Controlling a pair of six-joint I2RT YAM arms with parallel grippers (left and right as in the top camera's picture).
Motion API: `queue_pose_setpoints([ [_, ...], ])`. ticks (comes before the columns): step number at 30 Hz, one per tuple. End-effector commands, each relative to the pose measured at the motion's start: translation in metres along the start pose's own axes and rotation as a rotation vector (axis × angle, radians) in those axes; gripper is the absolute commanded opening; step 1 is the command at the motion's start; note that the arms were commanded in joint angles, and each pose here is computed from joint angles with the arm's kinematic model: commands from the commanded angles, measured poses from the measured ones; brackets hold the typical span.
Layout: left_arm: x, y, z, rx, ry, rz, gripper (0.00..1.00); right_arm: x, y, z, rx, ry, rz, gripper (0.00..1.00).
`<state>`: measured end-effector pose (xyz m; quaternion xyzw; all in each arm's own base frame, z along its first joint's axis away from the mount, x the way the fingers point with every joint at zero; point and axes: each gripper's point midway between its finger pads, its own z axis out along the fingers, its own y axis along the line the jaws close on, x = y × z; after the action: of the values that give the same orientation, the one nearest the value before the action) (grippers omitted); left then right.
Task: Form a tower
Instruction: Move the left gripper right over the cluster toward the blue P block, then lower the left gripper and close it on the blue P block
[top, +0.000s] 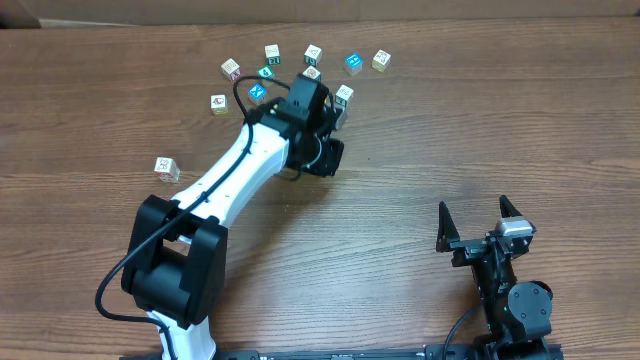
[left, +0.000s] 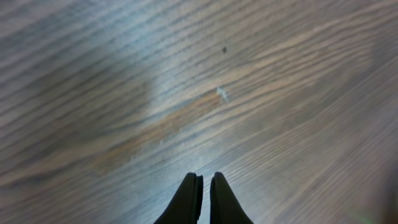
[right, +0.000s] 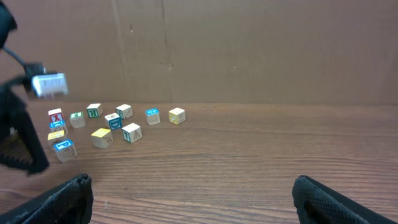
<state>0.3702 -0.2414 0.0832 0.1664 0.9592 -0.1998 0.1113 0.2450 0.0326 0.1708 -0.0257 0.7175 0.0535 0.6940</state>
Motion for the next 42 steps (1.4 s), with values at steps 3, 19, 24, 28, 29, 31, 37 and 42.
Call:
queue_pose_setpoints([
  [3,-0.087,-0.001,-0.083,-0.069,-0.254,-0.131,0.04,0.004,-0.001,0.001,0.003,0.006,-0.001,1.00],
  [19,-0.123,0.082,-0.075,-0.448,-0.455,-0.440,0.57,0.004,-0.001,0.001,0.003,0.006,-0.001,1.00],
  [24,-0.117,0.091,-0.051,-0.455,-0.424,-0.515,0.57,0.004,-0.001,0.001,0.003,0.006,-0.001,1.00],
  [28,-0.108,0.100,-0.026,-0.469,-0.381,-0.573,0.60,0.004,-0.001,0.001,0.003,0.006,-0.001,1.00],
  [29,-0.105,0.103,-0.020,-0.474,-0.368,-0.580,0.59,0.004,-0.001,0.001,0.003,0.006,-0.001,1.00],
  [31,-0.099,0.108,-0.009,-0.489,-0.340,-0.594,0.56,0.004,-0.001,0.001,0.003,0.006,-0.001,1.00],
  [37,-0.086,0.123,0.005,-0.515,-0.302,-0.676,0.52,0.004,-0.001,0.001,0.003,0.006,-0.001,1.00],
  [42,-0.077,0.133,0.014,-0.517,-0.276,-0.750,0.53,0.004,-0.001,0.001,0.003,0.006,-0.001,1.00],
])
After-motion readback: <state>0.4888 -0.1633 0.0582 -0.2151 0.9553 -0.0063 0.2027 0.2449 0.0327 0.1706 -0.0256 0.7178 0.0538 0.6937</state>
